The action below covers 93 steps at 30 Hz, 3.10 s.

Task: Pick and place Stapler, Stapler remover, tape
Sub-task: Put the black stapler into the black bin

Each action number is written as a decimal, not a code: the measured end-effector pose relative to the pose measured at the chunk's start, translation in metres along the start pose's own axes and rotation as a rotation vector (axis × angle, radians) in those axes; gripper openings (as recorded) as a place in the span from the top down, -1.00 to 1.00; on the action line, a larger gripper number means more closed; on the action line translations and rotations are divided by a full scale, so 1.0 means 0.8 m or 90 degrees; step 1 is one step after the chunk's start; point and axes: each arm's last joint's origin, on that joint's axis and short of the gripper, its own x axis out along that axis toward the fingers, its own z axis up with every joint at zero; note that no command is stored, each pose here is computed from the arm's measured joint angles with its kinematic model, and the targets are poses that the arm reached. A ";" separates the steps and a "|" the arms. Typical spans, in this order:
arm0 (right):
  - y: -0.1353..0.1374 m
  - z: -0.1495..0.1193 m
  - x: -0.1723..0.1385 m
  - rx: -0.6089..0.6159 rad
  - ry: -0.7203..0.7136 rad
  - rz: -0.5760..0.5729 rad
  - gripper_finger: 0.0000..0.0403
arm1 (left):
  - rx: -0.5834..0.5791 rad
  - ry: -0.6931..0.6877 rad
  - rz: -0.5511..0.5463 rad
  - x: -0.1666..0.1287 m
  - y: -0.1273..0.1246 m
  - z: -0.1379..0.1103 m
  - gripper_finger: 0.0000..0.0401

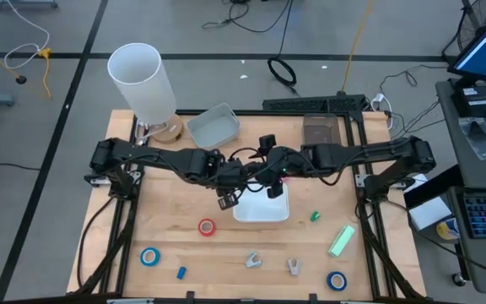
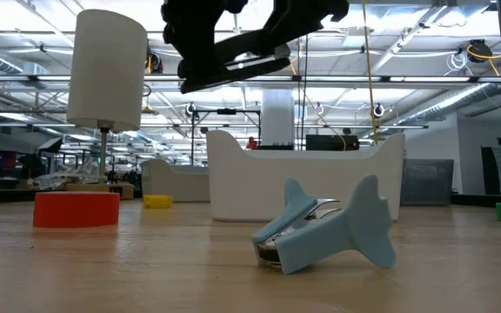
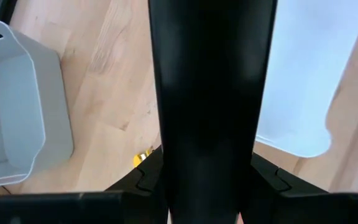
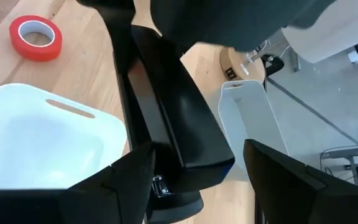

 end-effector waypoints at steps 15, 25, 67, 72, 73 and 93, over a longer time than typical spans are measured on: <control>-0.003 -0.024 0.012 0.019 0.046 0.020 -0.19 | -0.023 0.000 -0.028 0.024 0.008 0.016 0.33; -0.015 -0.035 0.029 0.040 0.055 0.046 -0.19 | -0.012 -0.012 -0.026 0.027 0.022 0.024 0.33; -0.001 -0.050 0.044 0.057 0.116 0.119 0.13 | 0.051 -0.005 -0.009 0.056 0.011 0.030 0.33; 0.000 -0.050 0.044 0.059 0.116 0.127 0.32 | 0.075 -0.006 -0.004 0.057 0.011 0.030 0.33; 0.000 -0.050 0.044 0.059 0.115 0.130 0.35 | 0.079 -0.006 -0.003 0.057 0.011 0.030 0.33; -0.001 -0.050 0.044 0.094 0.121 0.126 0.41 | 0.061 -0.003 -0.006 0.057 0.012 0.030 -0.44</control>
